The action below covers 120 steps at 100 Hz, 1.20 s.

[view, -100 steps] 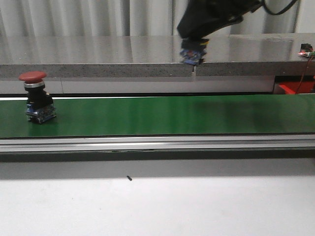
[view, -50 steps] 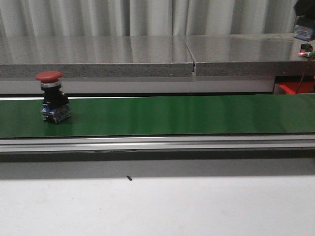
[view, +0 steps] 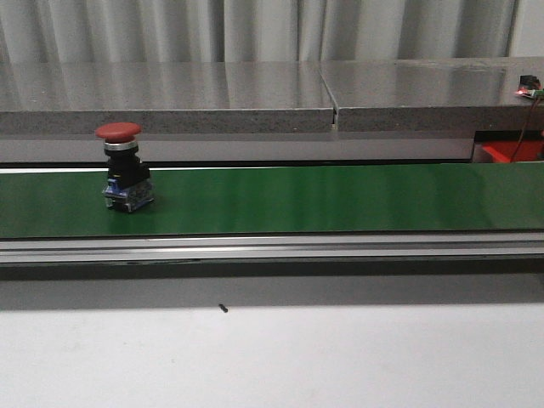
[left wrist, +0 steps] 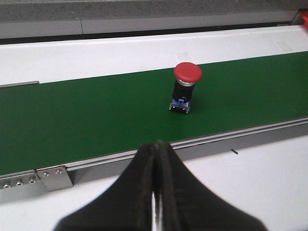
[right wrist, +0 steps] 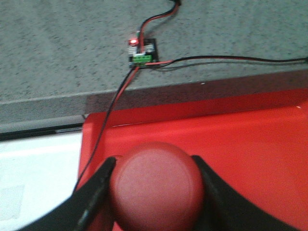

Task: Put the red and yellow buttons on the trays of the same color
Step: 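Lower the red button into the red tray, open right gripper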

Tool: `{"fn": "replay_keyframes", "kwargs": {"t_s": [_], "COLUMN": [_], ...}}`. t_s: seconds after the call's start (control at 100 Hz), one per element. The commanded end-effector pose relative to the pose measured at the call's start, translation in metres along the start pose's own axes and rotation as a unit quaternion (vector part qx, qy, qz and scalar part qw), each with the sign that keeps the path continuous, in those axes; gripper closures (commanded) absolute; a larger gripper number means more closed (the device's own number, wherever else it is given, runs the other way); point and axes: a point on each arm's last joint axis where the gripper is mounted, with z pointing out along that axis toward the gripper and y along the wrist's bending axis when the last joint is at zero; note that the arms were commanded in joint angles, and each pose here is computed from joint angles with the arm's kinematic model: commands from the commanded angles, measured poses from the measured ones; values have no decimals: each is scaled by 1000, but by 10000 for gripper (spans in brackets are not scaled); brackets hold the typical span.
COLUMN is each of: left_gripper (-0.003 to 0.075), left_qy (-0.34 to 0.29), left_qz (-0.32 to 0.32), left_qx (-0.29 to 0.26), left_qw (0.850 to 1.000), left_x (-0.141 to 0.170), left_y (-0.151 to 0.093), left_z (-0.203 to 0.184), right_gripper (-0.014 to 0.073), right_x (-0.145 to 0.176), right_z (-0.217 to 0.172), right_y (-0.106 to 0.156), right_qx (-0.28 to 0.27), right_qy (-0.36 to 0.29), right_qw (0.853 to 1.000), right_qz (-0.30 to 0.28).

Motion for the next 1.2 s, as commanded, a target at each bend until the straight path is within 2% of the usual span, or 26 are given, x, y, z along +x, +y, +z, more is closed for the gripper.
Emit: {"fn": "replay_keyframes", "kwargs": {"t_s": [0.0, 0.39, 0.56, 0.96, 1.19], "left_gripper": [741, 741, 741, 741, 741], "left_qy": [-41, -41, -41, -41, -41], "left_qz": [-6, -6, -6, -6, -6], "left_qx": [3, 3, 3, 3, 3], "left_qw": [999, 999, 999, 999, 999], "left_x": [-12, -12, -12, -12, -12], "left_y": [-2, -2, -2, -2, -2], "left_z": [-5, -5, -5, -5, -5], "right_gripper": [471, 471, 471, 472, 468], "right_x": [-23, -5, 6, 26, 33], "right_z": [-10, 47, 66, 79, 83], "right_y": [-8, -12, -17, -53, -58], "right_qx": [38, -1, 8, 43, 42], "right_qy": [-61, -7, 3, 20, 33], "right_qw": [997, 999, 999, 995, 995], "right_qz": [11, 37, 46, 82, 88]}}
